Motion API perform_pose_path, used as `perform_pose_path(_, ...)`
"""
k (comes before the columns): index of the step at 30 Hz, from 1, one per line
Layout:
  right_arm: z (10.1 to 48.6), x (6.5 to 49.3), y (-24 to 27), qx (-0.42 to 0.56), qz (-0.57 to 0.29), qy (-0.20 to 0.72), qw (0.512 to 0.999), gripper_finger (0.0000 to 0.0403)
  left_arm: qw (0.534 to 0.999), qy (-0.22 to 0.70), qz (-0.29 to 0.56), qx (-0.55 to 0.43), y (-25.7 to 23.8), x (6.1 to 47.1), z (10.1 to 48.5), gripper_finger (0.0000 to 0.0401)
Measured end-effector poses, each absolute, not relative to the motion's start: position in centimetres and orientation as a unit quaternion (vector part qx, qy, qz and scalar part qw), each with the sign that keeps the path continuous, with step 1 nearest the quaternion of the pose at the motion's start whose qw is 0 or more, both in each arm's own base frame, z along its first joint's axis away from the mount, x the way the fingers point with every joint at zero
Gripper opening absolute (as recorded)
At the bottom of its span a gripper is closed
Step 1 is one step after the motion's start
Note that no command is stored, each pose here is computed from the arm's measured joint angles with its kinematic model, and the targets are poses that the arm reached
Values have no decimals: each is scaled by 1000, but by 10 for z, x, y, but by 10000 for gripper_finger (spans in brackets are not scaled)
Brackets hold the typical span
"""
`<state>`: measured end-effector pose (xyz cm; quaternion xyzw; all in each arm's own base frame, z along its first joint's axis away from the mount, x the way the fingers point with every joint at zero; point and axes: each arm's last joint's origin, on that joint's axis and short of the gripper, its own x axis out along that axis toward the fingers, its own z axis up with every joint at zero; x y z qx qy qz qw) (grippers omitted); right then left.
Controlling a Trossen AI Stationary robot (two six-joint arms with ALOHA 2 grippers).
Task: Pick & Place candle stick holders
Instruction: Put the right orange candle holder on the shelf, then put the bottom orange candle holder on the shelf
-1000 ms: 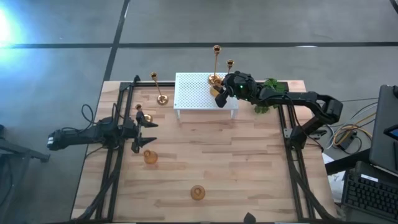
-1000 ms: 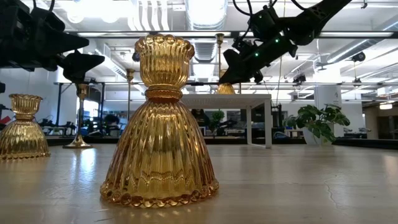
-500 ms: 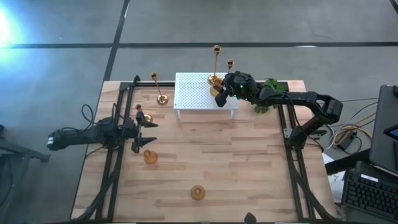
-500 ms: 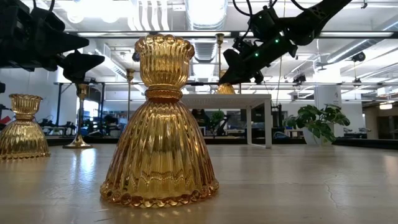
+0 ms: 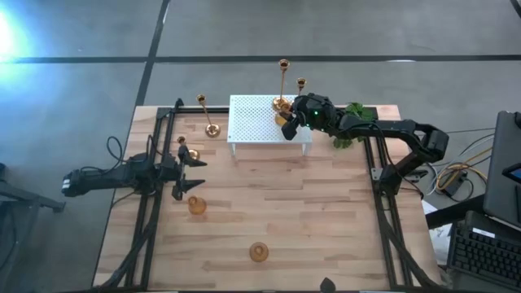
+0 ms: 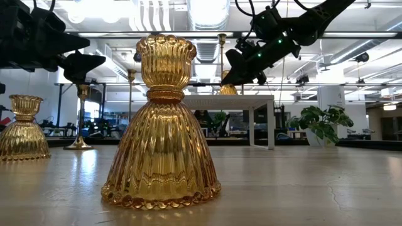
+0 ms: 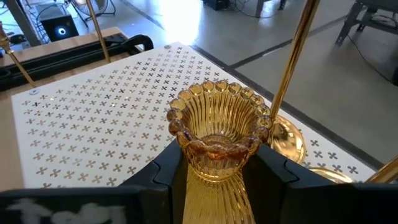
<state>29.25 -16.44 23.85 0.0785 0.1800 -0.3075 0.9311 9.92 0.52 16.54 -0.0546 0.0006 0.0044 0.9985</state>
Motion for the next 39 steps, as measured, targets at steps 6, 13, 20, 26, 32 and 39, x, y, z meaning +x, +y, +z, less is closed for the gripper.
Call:
perform_pose_path(6, 239, 290, -168, 90, -302, 177, 932, 115, 998, 1, 4, -55, 5, 99, 165, 300)
perform_pose_path(13, 238, 290, -169, 95, -299, 180, 932, 115, 998, 1, 4, -55, 5, 99, 165, 300)
perform_pose_path(20, 237, 289, -169, 94, -298, 187, 931, 115, 998, 1, 4, -55, 5, 99, 165, 300)
perform_pose_path(26, 238, 289, -169, 93, -299, 185, 932, 126, 998, 1, 4, -55, 5, 99, 165, 300)
perform_pose_path(32, 236, 289, -169, 95, -299, 187, 931, 179, 998, 1, 4, -55, 5, 99, 165, 300)
perform_pose_path(39, 236, 289, -169, 90, -296, 187, 932, 208, 998, 1, 4, -55, 5, 99, 165, 300)
